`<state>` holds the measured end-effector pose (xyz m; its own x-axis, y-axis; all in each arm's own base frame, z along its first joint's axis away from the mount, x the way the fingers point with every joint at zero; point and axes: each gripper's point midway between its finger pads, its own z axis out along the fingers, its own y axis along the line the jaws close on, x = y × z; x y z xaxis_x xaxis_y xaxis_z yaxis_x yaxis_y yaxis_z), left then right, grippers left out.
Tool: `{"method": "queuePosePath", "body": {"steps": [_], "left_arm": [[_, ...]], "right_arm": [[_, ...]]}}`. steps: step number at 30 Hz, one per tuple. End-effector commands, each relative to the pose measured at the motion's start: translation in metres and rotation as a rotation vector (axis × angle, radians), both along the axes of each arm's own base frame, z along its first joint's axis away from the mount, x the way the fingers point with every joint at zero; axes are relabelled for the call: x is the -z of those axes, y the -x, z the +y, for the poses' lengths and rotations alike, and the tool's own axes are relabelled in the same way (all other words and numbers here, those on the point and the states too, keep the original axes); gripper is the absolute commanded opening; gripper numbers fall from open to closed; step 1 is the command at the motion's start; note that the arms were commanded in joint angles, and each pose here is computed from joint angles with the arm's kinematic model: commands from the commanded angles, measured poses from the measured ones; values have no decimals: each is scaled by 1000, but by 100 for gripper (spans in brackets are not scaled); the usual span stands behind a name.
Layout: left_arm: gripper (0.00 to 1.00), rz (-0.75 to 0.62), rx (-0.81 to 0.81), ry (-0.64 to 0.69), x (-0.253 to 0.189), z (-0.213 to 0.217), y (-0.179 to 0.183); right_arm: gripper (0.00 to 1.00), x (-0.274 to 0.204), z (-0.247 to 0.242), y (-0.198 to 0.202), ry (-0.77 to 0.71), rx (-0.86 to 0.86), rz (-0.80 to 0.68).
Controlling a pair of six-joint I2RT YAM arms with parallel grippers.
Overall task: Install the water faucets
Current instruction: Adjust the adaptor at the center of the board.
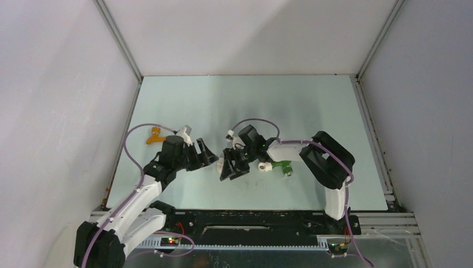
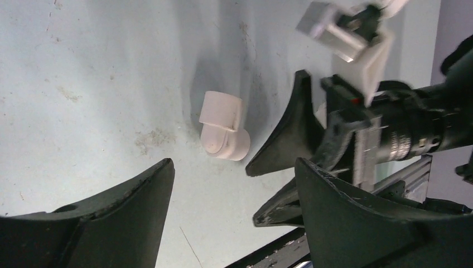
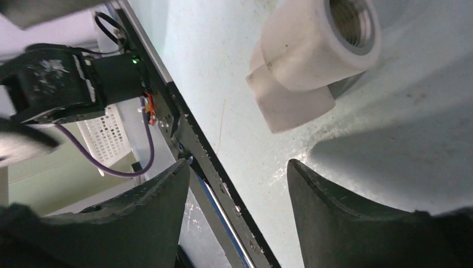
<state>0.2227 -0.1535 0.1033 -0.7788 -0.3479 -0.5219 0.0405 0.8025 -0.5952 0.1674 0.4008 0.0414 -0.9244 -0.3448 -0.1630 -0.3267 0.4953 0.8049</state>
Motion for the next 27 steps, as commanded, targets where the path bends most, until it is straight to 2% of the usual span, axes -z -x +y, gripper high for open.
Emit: {"method": "queuePosePath", "body": {"steps": [1, 8, 13, 18, 27], "left_arm": [[81, 0, -20, 56, 0, -4, -4], [79, 87, -47, 209, 25, -14, -2], [76, 98, -81, 345, 35, -21, 4], [70, 123, -114, 383, 45, -22, 5], [57, 148, -155, 346, 64, -16, 4]], "right_arm": [[68, -47, 0, -38, -106, 87, -125], [67, -53, -21, -67, -88, 154, -169], [62, -51, -17, -90, -128, 186, -175], [56, -46, 2, -109, -143, 160, -175], [54, -22, 21, -125, -119, 116, -151]]}}
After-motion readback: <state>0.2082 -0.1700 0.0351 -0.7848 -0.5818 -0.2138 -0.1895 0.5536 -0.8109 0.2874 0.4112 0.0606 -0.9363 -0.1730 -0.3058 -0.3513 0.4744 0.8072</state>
